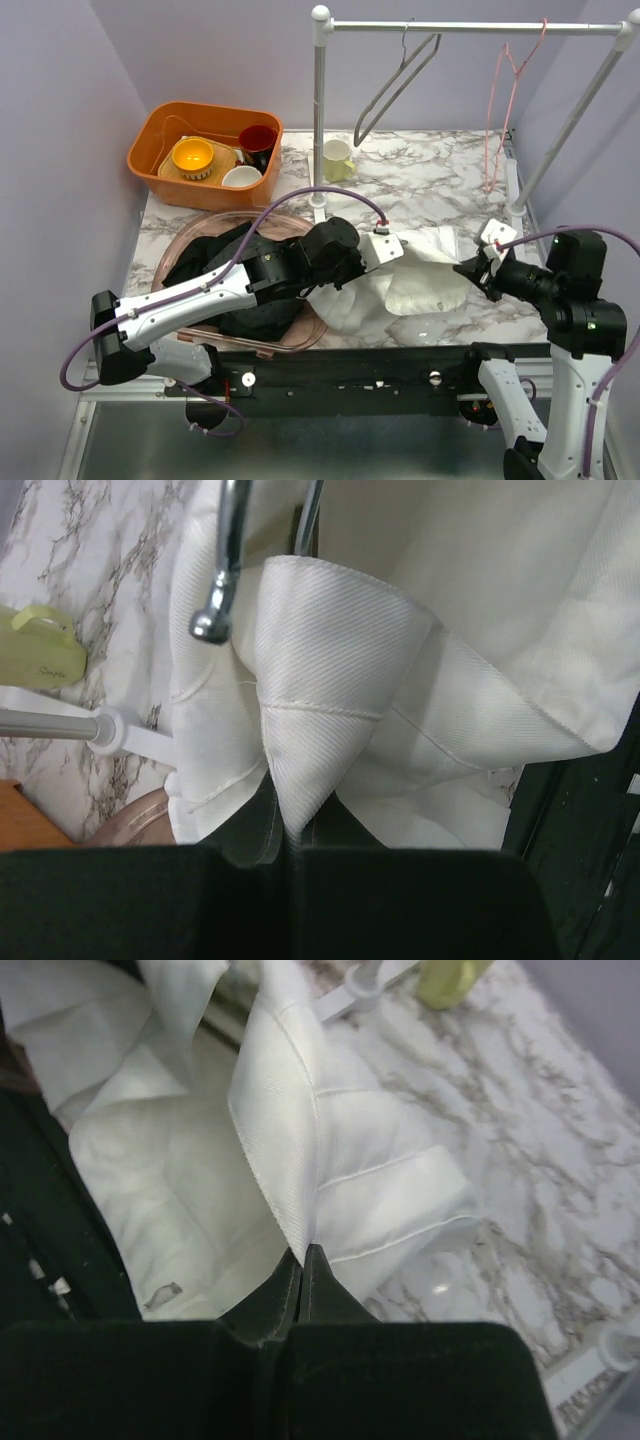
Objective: Place the skirt on the hanger
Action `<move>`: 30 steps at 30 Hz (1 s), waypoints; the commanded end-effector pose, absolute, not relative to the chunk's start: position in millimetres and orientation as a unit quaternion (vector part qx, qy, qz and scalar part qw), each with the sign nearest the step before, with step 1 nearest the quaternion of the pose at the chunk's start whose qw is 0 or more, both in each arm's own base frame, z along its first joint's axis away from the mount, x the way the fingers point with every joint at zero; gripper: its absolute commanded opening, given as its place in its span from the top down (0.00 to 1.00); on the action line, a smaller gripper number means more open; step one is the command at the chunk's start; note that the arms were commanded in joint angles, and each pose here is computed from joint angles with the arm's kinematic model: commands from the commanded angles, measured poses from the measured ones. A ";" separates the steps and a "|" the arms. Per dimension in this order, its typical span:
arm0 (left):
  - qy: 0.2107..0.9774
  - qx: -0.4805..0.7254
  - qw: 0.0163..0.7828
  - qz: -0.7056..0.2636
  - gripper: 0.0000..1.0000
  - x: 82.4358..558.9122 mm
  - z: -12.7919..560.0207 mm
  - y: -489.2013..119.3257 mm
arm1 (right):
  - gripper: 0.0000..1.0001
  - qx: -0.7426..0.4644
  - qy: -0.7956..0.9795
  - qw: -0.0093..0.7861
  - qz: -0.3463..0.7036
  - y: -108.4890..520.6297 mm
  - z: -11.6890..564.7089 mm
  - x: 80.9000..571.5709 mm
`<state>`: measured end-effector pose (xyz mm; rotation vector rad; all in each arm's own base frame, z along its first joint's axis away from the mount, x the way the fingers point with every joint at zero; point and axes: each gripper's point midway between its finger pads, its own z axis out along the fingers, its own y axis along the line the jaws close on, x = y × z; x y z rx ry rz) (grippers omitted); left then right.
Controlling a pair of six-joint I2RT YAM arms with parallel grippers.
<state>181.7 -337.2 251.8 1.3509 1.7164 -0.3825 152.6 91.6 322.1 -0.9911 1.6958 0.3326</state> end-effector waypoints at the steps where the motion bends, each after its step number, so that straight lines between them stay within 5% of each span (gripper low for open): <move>1: 0.676 0.499 0.496 -0.220 1.00 179.9 288.0 -351.2 | 0.99 -0.507 0.684 0.470 0.233 114.6 261.4 110.9; 6: 0.639 0.507 0.502 -0.287 1.00 165.1 299.7 -373.7 | 0.86 -0.530 0.680 0.453 0.228 111.7 242.3 108.5; 10: 0.621 0.549 0.476 -0.295 1.00 155.0 285.7 -381.5 | 0.45 -0.534 0.685 0.456 0.194 104.3 262.0 110.9; 16: 0.606 0.610 0.433 -0.270 1.00 144.9 254.3 -370.8 | 0.23 -0.521 0.681 0.496 0.138 98.3 313.0 107.1; 30: 0.580 0.643 0.426 -0.262 1.00 138.7 250.3 -363.5 | 0.18 -0.528 0.692 0.469 0.149 93.4 303.2 126.1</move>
